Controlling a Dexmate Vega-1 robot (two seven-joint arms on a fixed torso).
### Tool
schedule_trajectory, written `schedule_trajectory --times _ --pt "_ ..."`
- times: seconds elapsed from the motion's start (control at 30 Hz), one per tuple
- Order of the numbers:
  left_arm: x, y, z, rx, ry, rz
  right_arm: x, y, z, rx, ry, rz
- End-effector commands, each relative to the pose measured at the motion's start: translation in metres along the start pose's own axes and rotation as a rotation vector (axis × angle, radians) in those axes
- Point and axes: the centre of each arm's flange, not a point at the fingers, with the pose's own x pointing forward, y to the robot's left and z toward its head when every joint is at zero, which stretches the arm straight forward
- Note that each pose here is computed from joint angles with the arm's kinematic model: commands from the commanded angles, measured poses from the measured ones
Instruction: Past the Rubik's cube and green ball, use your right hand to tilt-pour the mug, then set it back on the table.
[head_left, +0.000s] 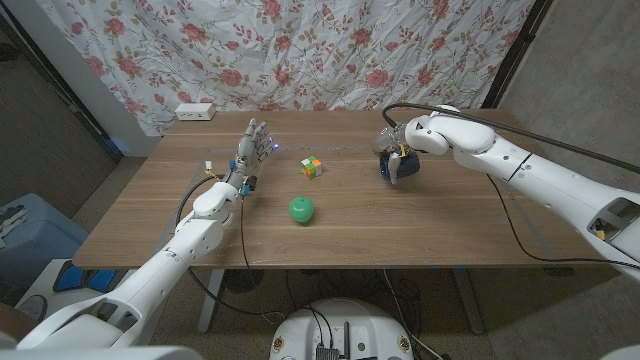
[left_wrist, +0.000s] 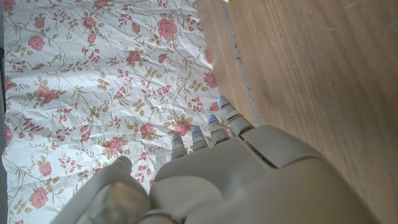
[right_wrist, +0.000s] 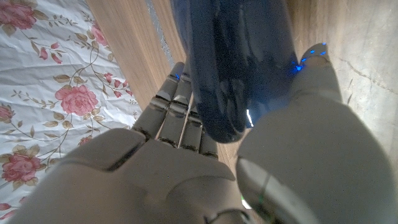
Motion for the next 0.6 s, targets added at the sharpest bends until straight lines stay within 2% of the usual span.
schedule_trajectory --times 0.03,0.6 --pt "0.0 0.0 0.0 0.0 0.0 0.0 -0.005 -0.001 -0.003 0.071 -0.009 -0.042" --pt "0.0 0.0 0.0 0.0 0.0 0.0 -0.02 -0.003 -0.012 0.244 -0.017 -0.139"
